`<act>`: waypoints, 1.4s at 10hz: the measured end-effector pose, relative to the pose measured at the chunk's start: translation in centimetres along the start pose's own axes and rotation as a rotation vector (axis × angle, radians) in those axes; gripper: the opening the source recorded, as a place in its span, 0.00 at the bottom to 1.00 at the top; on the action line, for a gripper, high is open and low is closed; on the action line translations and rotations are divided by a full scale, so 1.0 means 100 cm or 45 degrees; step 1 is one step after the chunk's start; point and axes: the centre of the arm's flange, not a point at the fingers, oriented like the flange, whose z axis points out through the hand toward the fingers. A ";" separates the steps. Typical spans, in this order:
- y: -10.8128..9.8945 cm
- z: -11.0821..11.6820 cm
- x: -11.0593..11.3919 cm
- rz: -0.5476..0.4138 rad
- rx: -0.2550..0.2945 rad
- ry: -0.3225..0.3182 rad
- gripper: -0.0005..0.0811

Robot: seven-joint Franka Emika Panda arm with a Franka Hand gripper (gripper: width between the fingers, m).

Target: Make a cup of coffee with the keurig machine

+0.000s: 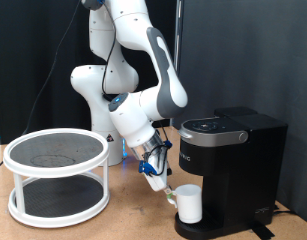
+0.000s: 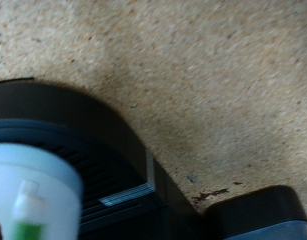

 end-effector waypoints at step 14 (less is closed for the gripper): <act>-0.010 -0.017 0.022 0.013 0.068 -0.042 0.91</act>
